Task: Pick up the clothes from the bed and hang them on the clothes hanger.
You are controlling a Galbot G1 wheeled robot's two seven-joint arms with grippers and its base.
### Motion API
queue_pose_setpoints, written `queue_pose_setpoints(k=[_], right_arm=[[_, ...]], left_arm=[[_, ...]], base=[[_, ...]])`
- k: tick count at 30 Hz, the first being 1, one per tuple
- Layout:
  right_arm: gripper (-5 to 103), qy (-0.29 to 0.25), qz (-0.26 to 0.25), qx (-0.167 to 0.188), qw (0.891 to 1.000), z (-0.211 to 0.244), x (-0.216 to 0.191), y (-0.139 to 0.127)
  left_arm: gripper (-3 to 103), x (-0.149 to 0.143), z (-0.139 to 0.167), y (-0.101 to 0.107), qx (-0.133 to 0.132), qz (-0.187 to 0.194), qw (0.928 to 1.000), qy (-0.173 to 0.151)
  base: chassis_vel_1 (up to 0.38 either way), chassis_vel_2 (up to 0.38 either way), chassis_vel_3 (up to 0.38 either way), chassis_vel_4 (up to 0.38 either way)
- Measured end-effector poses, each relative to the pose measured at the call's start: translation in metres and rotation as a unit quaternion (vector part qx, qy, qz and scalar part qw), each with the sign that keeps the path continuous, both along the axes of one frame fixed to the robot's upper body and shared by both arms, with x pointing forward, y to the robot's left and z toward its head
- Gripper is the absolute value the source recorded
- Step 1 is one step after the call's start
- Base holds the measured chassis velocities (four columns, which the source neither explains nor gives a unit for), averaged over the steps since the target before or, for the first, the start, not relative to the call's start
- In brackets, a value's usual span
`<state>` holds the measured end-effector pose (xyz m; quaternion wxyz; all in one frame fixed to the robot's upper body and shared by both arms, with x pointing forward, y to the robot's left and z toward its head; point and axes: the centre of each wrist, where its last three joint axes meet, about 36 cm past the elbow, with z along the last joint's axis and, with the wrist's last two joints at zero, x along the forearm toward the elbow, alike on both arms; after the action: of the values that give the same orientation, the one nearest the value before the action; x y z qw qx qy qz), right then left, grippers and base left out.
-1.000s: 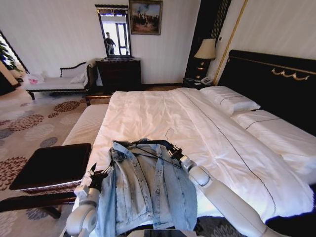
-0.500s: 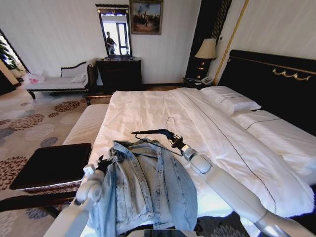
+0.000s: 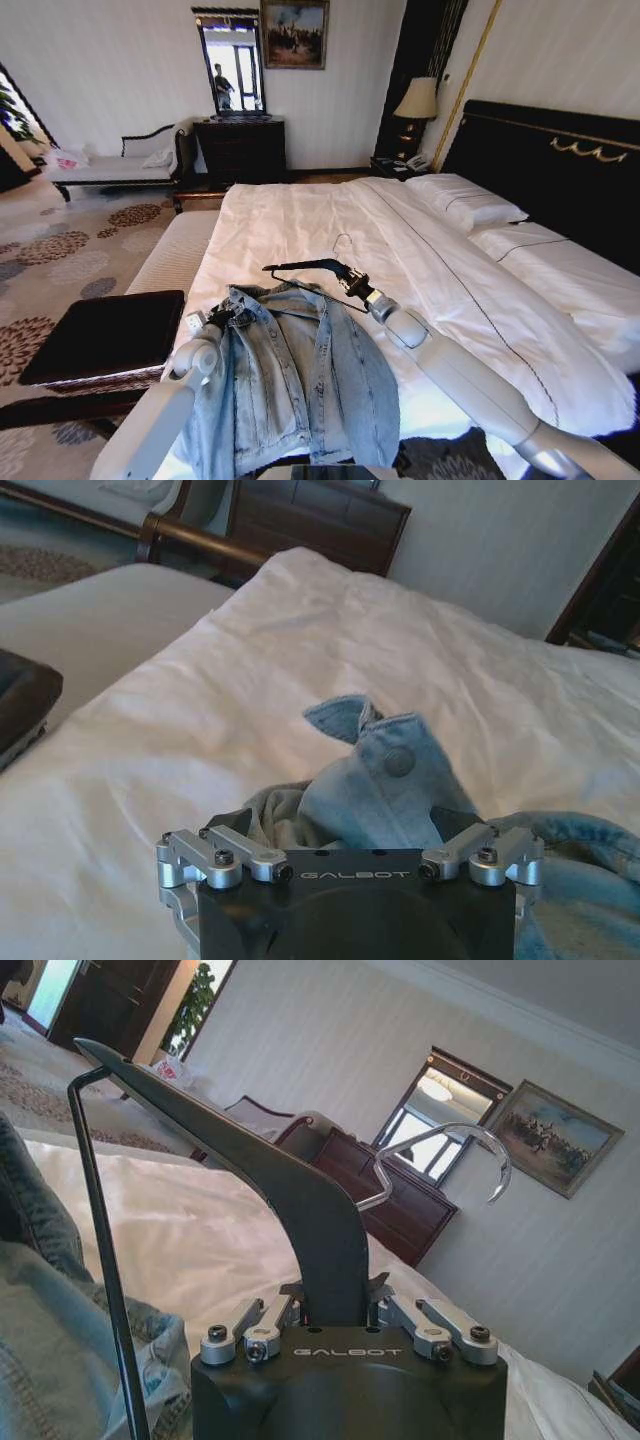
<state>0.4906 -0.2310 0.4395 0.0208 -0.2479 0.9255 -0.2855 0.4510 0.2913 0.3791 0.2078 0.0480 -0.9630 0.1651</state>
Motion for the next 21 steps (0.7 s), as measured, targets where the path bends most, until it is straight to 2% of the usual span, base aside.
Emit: queue_pose_setpoints(k=[6, 7, 11, 14, 21], right_arm=[[28, 0.003, 0.002, 0.002, 1.0, 0.001, 0.001, 0.002], [28, 0.004, 0.002, 0.002, 1.0, 0.0, 0.001, 0.002], [28, 0.008, 0.003, 0.003, 1.0, -0.002, 0.0, 0.003], [28, 0.011, 0.005, 0.003, 1.0, -0.003, 0.002, 0.005], [28, 0.013, 0.005, 0.007, 1.0, -0.001, 0.004, 0.006]], left_arm=[[100, 0.006, 0.003, -0.003, -0.016, -0.014, 0.9997, -0.008], [100, 0.004, 0.009, -0.007, -0.024, -0.023, 0.9993, -0.016], [100, 0.0, 0.016, -0.016, -0.032, -0.033, 0.9986, -0.025], [100, 0.005, 0.013, -0.02, -0.036, -0.023, 0.9989, -0.018], [100, 0.029, 0.015, -0.025, -0.062, -0.011, 0.998, 0.0]], base=[[0.0, 0.0, 0.0, 0.0], [0.0, 0.0, 0.0, 0.0], [0.0, 0.0, 0.0, 0.0], [0.0, 0.0, 0.0, 0.0], [0.0, 0.0, 0.0, 0.0]])
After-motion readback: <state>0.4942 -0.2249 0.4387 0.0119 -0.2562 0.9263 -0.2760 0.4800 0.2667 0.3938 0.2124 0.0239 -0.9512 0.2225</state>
